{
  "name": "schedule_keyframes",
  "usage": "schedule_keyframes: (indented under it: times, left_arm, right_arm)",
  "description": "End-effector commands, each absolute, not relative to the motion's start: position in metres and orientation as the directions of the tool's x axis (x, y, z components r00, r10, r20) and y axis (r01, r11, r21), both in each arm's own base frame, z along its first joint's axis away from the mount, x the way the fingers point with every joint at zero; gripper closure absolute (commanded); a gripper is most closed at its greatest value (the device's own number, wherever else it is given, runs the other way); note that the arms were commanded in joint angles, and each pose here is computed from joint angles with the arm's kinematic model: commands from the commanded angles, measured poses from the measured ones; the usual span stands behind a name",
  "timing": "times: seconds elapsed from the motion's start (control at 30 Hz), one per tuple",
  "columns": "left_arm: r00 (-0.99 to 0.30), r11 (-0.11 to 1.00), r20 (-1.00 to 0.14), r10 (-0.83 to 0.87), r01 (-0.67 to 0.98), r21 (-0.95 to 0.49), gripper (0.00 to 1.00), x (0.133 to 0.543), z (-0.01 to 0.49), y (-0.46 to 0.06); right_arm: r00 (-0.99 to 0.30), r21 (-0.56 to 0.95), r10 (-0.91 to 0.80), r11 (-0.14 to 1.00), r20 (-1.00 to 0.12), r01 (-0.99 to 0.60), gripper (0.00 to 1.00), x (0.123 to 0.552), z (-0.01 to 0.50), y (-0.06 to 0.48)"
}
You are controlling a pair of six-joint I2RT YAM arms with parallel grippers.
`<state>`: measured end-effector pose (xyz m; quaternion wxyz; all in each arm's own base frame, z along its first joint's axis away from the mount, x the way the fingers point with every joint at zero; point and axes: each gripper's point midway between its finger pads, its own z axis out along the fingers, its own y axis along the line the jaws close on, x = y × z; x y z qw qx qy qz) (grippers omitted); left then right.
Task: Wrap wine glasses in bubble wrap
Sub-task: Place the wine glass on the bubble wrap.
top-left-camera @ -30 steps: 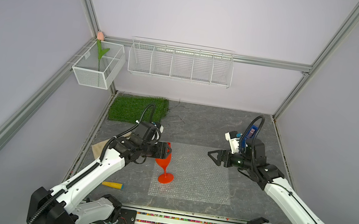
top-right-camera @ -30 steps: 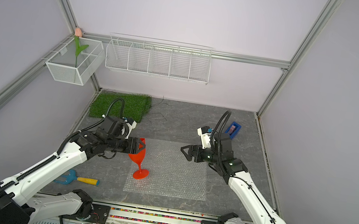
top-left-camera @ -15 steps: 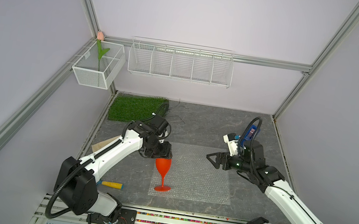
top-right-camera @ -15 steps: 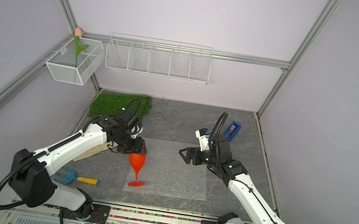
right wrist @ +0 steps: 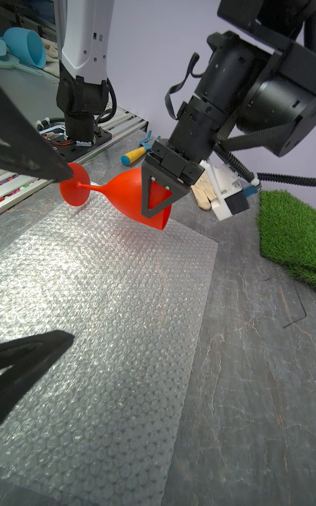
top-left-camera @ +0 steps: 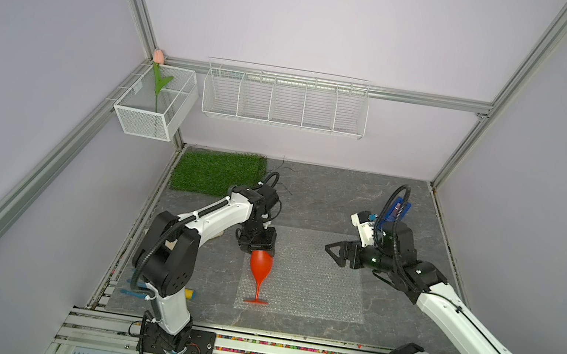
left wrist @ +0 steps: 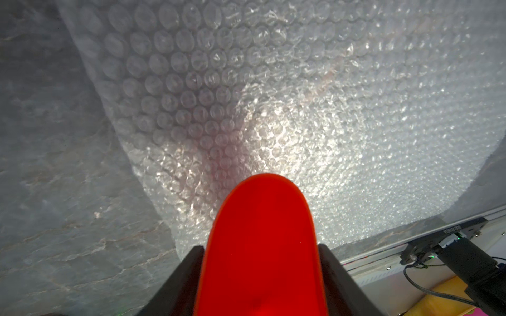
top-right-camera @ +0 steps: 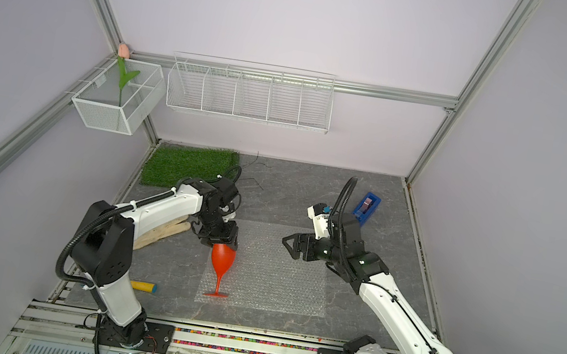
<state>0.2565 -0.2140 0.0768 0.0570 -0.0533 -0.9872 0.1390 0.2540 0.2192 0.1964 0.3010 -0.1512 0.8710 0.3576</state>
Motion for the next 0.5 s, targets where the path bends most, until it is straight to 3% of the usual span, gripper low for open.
schedule_keyframes:
  times: [0.0, 0.33, 0.43, 0.47]
  left_arm:
    - [-0.989, 0.955, 0.100, 0.108, 0.075, -0.288, 0.48, 0.271, 0.070, -0.220]
    - [-0.991, 0.963, 0.109, 0.079, 0.047, -0.264, 0.33, 0.291, 0.047, -0.226]
    - [-0.993, 0.962, 0.092, 0.072, 0.045, -0.270, 0.25, 0.293, 0.051, -0.227]
    - [-0.994, 0.962, 0.084, 0.070, 0.045, -0.269, 0.16, 0.294, 0.053, -0.226]
  right_arm:
    - [-0.783, 0.521, -0.066, 0.711, -0.619, -0.472, 0.11, 0.251, 0.185, 0.217]
    - [-0.787, 0.495, -0.080, 0.738, -0.612, -0.459, 0.11, 0.249, 0.174, 0.211]
    - [-0.787, 0.492, -0.078, 0.741, -0.612, -0.457, 0.11, 0.249, 0.173, 0.210]
    - [-0.787, 0.493, -0.079, 0.741, -0.611, -0.457, 0.11, 0.249, 0.172, 0.210]
